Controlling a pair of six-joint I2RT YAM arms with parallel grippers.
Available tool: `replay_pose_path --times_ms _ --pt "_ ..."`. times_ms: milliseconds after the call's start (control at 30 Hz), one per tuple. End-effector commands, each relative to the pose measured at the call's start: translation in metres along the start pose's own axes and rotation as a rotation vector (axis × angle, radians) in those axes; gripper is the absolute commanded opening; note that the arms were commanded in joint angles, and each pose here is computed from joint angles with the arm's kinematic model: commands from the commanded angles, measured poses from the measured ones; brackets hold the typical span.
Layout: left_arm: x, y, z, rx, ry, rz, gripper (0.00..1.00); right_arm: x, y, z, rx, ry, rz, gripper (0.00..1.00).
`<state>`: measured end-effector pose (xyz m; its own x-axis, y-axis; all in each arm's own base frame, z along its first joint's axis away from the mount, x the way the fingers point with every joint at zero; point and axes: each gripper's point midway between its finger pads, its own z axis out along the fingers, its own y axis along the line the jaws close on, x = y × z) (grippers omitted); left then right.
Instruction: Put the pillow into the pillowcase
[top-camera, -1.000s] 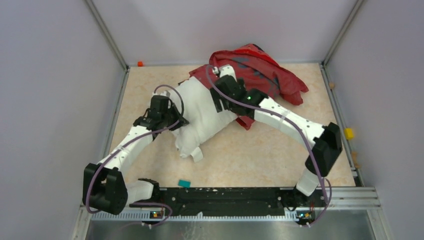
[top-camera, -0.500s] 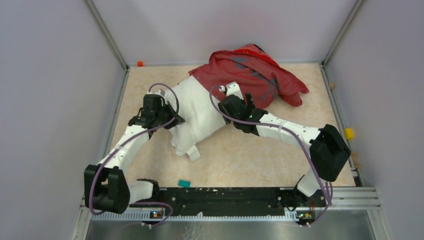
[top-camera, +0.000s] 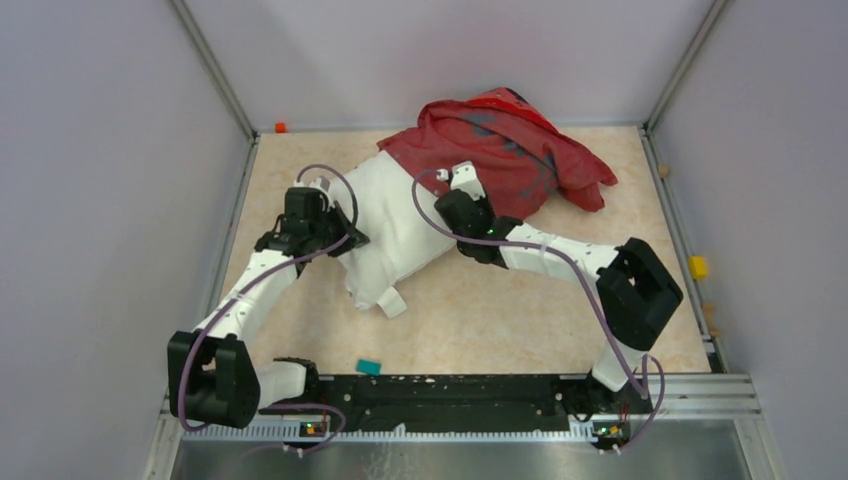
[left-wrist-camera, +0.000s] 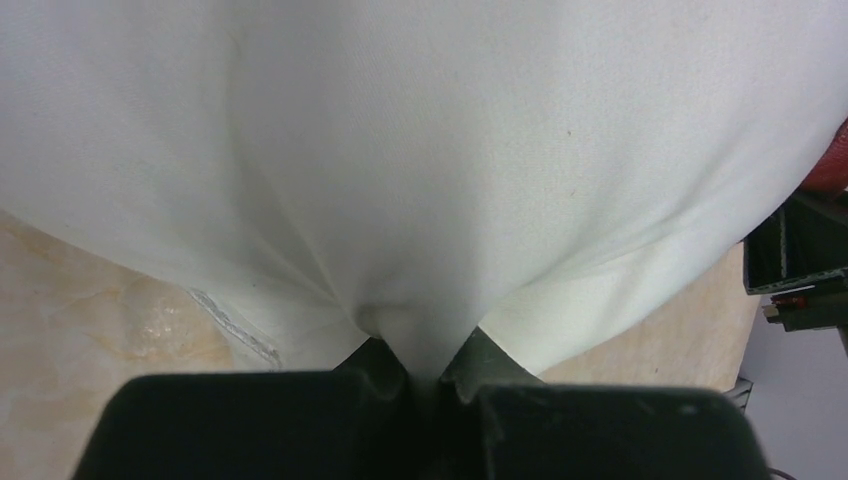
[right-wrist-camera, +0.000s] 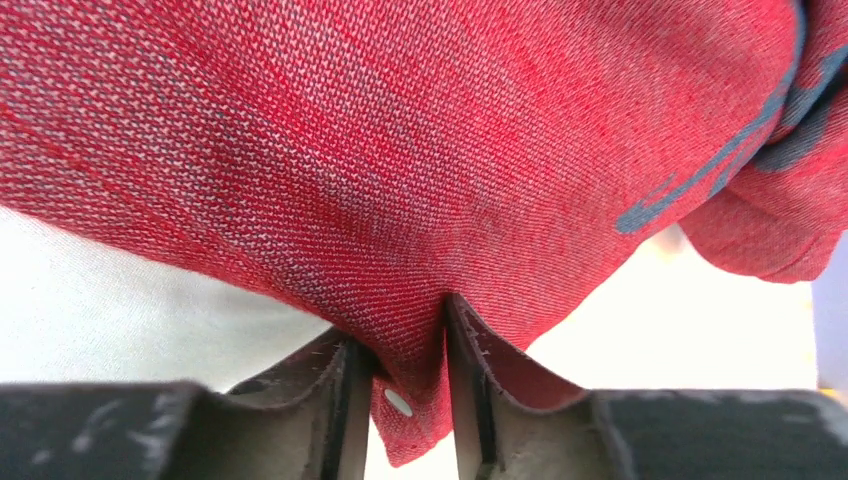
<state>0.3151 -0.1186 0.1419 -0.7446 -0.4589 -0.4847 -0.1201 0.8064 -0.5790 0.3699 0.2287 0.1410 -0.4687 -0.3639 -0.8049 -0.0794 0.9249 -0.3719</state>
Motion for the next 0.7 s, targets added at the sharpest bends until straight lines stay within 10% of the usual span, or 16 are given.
replay_pose_path --times_ms 0,233,400,667 --pt "-0.019 0.022 -0.007 -0.106 -0.077 0.018 0.0 -0.035 -0.049 -0.008 0.183 -0.055 0.057 0.25" --pt "-0.015 0.035 -0.006 -0.14 -0.074 0.022 0.0 -0.057 -0.066 -0.02 0.174 -0.074 0.093 0.0" --pt "-0.012 0.025 -0.003 -0.083 -0.05 0.03 0.0 -0.08 -0.059 -0.035 0.085 -0.091 0.132 0.0" --pt "0.001 -0.098 -0.008 0.162 -0.078 0.142 0.0 -0.171 0.099 -0.171 -0.468 -0.213 0.124 0.0"
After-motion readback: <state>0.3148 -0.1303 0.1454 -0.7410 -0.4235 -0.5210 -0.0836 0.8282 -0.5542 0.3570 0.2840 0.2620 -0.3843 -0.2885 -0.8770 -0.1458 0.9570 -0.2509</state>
